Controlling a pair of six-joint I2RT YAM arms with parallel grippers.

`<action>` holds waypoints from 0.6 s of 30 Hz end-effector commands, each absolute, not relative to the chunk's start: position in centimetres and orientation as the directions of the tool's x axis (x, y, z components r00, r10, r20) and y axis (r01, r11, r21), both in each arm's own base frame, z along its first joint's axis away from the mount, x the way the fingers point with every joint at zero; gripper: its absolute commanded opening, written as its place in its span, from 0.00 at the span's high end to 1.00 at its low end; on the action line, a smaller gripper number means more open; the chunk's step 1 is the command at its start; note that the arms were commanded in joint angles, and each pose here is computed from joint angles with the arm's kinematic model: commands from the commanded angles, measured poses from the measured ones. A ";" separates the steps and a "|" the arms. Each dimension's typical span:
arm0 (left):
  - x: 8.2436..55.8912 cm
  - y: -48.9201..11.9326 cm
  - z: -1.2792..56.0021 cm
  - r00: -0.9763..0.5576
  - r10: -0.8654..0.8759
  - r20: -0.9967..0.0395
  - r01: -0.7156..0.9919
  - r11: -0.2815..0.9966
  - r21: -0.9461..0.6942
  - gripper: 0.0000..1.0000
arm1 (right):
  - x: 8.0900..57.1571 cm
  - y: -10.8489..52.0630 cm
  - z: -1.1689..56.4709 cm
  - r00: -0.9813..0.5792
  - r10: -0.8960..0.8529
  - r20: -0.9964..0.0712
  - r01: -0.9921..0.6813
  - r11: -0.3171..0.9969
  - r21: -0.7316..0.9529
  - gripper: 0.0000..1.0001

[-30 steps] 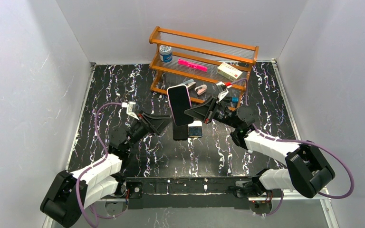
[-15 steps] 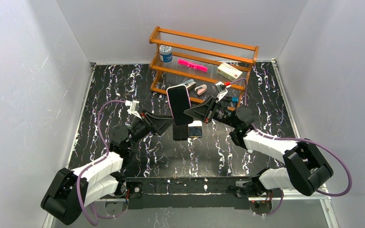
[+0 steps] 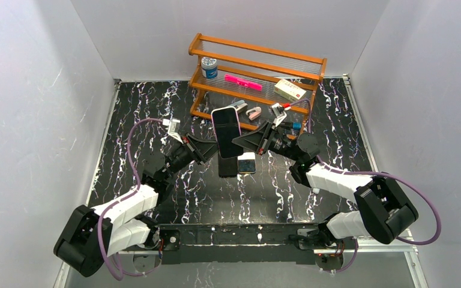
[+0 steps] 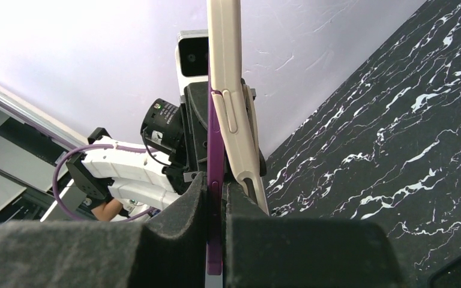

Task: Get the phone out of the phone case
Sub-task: Remove the phone case from the phone.

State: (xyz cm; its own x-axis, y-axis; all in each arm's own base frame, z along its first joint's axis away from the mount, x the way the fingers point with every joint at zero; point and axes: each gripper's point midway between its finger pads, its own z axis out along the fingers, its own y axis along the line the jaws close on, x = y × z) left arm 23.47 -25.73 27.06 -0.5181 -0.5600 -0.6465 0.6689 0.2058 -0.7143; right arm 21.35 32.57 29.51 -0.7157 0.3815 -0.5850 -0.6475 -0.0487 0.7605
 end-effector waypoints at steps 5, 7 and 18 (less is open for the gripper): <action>26.1 -24.5 28.7 -0.456 -0.685 -0.569 0.603 0.232 -0.763 1.00 | 19.6 32.6 29.7 -0.709 0.337 -0.619 -0.680 -0.094 0.727 0.99; 26.8 -24.2 28.7 -0.441 -0.704 -0.557 0.584 0.246 -0.773 1.00 | 19.4 32.5 29.2 -0.719 0.323 -0.615 -0.670 -0.087 0.737 0.99; 29.2 -23.0 28.0 -0.361 -0.743 -0.564 0.517 0.344 -0.784 1.00 | 18.1 31.8 23.8 -0.801 0.220 -0.556 -0.566 0.020 0.824 0.99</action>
